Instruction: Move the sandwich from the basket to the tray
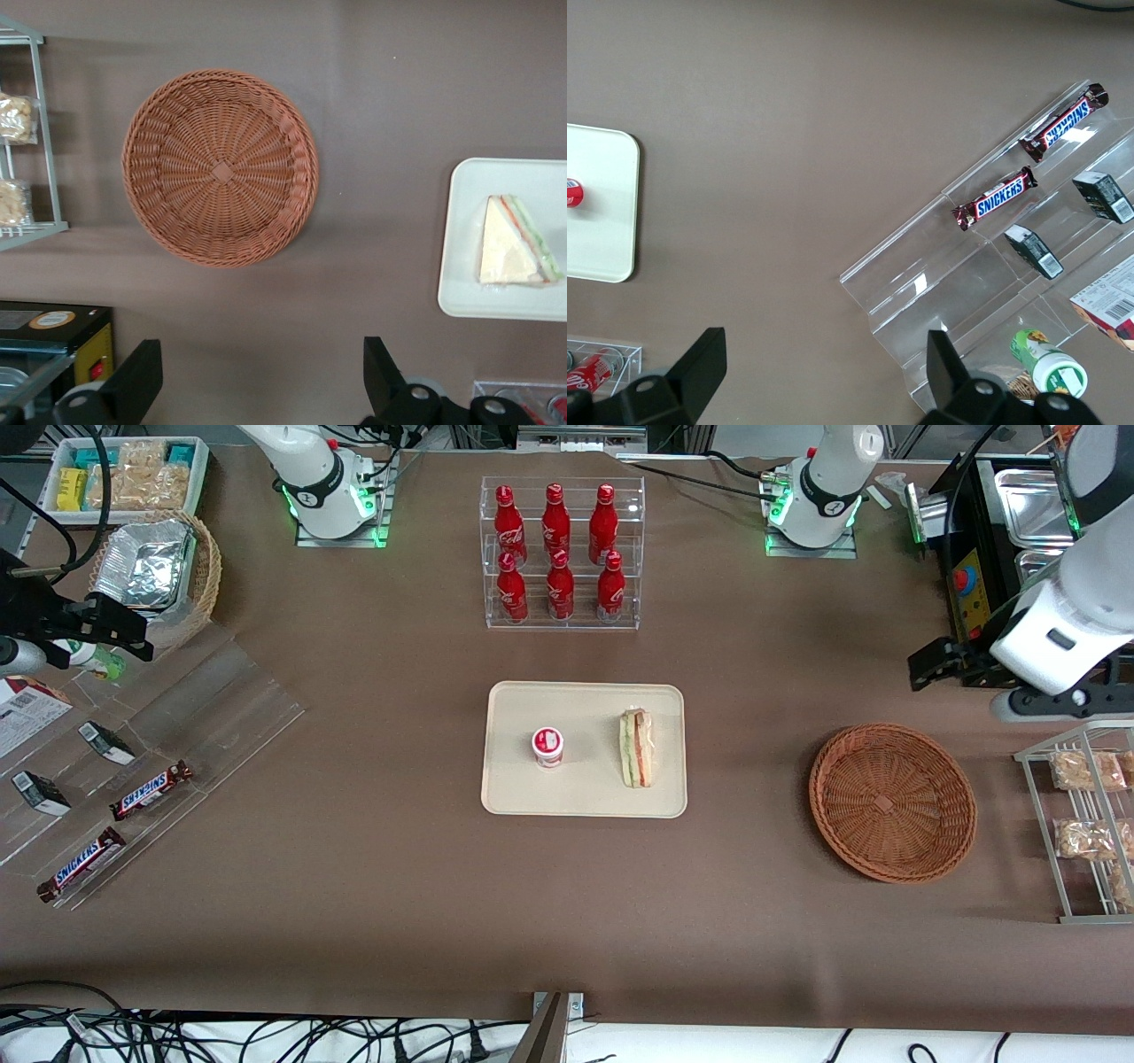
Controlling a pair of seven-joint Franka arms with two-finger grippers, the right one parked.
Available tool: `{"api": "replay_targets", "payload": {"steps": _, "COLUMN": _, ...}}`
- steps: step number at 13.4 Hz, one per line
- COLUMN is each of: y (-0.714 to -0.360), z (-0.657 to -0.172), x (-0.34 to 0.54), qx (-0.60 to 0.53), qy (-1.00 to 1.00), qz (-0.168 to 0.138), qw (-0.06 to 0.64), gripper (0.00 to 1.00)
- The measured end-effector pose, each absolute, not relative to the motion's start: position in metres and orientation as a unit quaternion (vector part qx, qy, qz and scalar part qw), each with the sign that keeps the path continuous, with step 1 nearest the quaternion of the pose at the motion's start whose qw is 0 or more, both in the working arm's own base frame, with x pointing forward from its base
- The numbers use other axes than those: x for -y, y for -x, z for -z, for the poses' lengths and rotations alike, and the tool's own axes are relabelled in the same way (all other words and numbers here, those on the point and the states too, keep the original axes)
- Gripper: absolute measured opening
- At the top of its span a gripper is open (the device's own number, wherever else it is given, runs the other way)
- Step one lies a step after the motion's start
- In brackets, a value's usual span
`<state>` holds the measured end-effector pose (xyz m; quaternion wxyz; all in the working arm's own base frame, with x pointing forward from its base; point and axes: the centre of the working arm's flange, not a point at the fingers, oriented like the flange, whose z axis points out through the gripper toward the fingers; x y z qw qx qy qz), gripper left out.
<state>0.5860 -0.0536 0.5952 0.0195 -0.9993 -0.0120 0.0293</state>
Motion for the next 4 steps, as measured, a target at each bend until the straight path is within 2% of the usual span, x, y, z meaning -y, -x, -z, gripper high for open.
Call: {"api": "replay_targets", "payload": {"steps": 4, "y": -0.5756, "z": -0.6066, "x": 0.0547, "qx": 0.005, "qy": 0.999, "qz": -0.031, "qw": -0.010, "gripper": 1.00}}
